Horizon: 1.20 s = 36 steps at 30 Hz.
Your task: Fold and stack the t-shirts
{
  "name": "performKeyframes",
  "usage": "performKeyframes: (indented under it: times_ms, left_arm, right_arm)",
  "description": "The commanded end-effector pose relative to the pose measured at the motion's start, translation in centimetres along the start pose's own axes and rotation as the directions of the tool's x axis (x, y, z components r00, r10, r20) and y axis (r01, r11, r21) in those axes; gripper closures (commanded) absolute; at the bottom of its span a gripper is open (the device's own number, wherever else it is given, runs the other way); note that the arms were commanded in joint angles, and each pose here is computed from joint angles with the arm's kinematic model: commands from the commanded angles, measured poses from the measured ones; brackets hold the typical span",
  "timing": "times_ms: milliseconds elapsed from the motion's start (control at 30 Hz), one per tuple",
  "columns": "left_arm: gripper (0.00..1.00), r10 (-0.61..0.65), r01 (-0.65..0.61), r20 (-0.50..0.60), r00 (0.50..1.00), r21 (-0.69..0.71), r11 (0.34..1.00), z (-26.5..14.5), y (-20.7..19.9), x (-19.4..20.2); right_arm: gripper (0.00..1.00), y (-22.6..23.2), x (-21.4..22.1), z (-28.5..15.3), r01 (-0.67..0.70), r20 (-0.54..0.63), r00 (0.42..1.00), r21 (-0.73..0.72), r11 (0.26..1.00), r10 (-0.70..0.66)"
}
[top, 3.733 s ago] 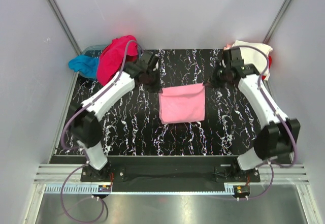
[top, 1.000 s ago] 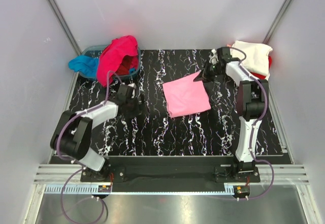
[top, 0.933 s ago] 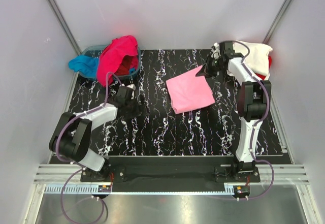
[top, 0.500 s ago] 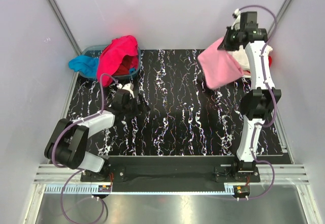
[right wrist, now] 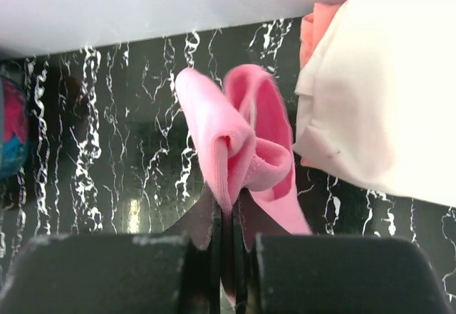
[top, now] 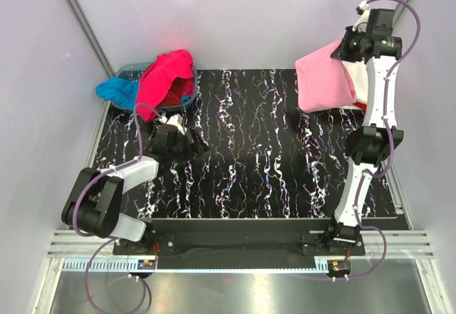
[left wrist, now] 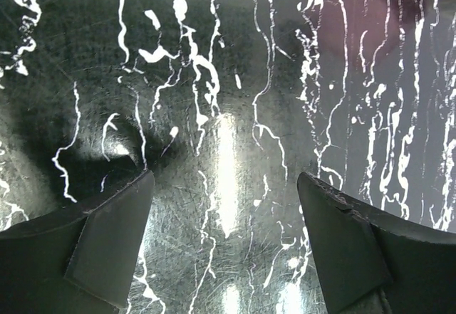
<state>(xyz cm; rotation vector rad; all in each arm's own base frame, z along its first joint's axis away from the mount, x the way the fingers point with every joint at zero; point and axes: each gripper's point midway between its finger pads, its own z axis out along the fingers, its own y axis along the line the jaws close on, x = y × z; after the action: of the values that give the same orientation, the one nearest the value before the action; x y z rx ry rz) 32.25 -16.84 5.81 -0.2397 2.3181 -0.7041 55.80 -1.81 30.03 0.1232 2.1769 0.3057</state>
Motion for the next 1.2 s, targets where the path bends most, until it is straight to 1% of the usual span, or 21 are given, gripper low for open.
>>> performKeyframes:
  times_ms: [0,167,233,267,300,400,633,700,933,1167]
  left_arm:
    - [0.14,0.012,-0.015,0.054,0.998,0.055,0.998,0.2,-1.2,-1.4]
    - [0.15,0.011,-0.014,0.054,0.998,0.057,0.998,0.3,-1.2,-1.5]
    - [0.16,0.011,-0.014,0.052,0.999,0.057,0.998,0.4,-1.2,-1.4]
    - [0.16,0.011,-0.013,0.051,0.999,0.056,0.998,0.4,-1.2,-1.4]
    - [0.16,0.011,-0.014,0.049,0.999,0.059,0.998,0.4,-1.2,-1.4]
    - [0.16,0.011,-0.014,0.049,0.999,0.061,0.998,0.4,-1.3,-1.4]
    - [0.16,0.011,-0.014,0.05,0.999,0.063,0.998,0.4,-1.3,-1.4]
    - [0.17,0.011,-0.014,0.049,0.999,0.062,0.998,0.4,-1.3,-1.4]
    - [0.18,0.011,-0.015,0.052,0.999,0.063,0.998,0.4,-1.3,-1.4]
    - [0.18,0.012,-0.015,0.047,0.999,0.066,0.998,0.5,-1.4,-1.3]
  right_arm:
    - [1.0,0.0,-5.4,-2.5,0.022,0.186,0.983,-0.076,0.997,-0.008]
    - [1.0,-1.8,-6.2,-2.2,0.001,0.214,0.977,-0.086,0.996,0.017]
    - [1.0,-2.2,-6.2,-1.6,-0.023,0.21,0.977,-0.114,0.993,0.046]
    - [1.0,-2.3,-6.7,-1.8,-0.023,0.226,0.973,-0.119,0.993,0.05]
    - [1.0,-3.0,-6.6,-1.3,-0.051,0.221,0.972,-0.122,0.991,0.077]
    - [1.0,-3.6,-7.3,-1.0,-0.061,0.245,0.965,-0.15,0.987,0.097]
    - [1.0,-4.5,-7.3,0.7,-0.049,0.26,0.962,-0.145,0.988,0.086]
    - [1.0,-4.6,-7.6,0.8,-0.05,0.272,0.958,-0.147,0.988,0.089]
    - [1.0,-4.1,-10.7,-0.9,-0.029,0.38,0.921,-0.164,0.986,0.09]
    - [1.0,-4.9,-11.3,-1.0,-0.039,0.404,0.91,-0.145,0.989,0.095]
